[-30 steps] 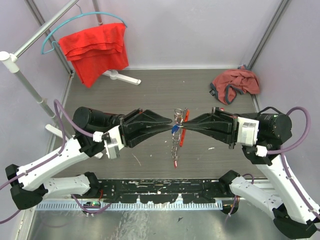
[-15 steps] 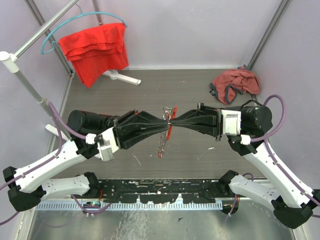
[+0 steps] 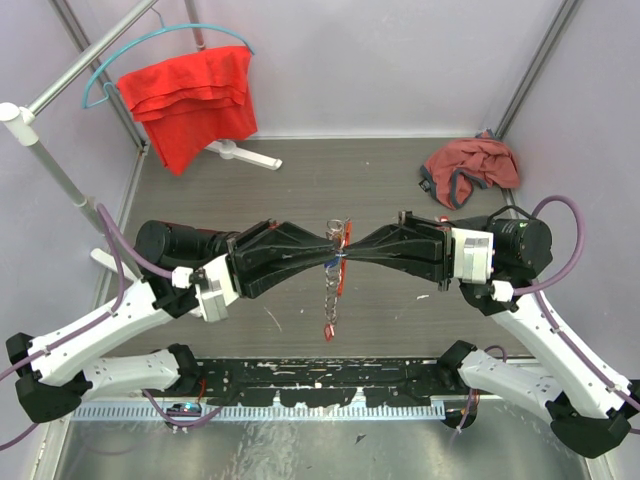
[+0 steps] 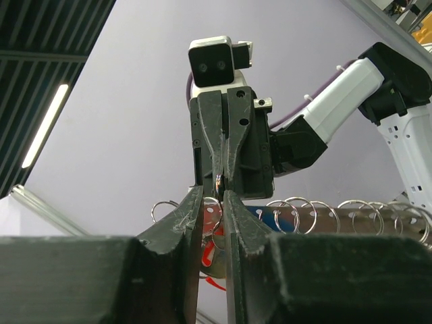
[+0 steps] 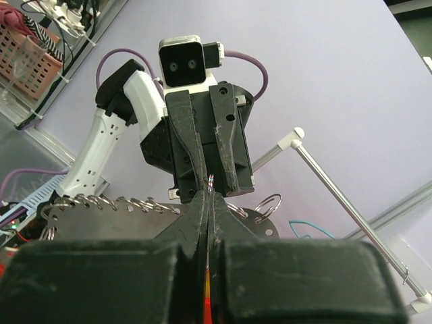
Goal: Put the keys on the keyring
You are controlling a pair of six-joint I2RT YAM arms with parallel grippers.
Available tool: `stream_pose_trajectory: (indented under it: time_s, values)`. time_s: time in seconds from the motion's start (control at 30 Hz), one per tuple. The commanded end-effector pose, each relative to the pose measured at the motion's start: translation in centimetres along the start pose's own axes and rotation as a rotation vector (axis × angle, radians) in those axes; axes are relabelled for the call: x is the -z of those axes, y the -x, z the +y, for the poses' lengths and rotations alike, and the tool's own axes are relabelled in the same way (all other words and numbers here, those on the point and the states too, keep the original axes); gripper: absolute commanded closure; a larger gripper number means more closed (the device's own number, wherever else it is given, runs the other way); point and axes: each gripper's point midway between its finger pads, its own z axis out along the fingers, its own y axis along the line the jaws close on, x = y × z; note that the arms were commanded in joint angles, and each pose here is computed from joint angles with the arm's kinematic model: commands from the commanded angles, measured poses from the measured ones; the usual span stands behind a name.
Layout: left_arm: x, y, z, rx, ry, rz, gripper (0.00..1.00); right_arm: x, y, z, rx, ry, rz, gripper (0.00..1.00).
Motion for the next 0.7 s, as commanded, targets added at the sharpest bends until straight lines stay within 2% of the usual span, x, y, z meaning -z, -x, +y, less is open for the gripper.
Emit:
stream_pose_trajectory:
  time_s: [0.0,0.2,0.5,0.67]
  values:
    - [-0.04,0.68,0.23,-0.014,0.008,-0.023,0.77,-0.18,2.34,-0.69,0.073,-0.025,-0.046,0.99]
    - [-0.18,0.64,0.10,-0.008,0.000,-0.027,0.85,-0.30,2.61,-0.68,0.078,-0.022,-0.053,0.99]
    - [-0.30,0.14,-0.01,0.010,-0.003,-0.020,0.87,-0.55,2.79,-0.50,0.072,-0.008,-0.062,0.99]
    - [-0.35,0.20,0.08,0.012,-0.003,-0.019,1.00,-0.62,2.44,-0.49,0.065,-0.004,-0.049,0.97]
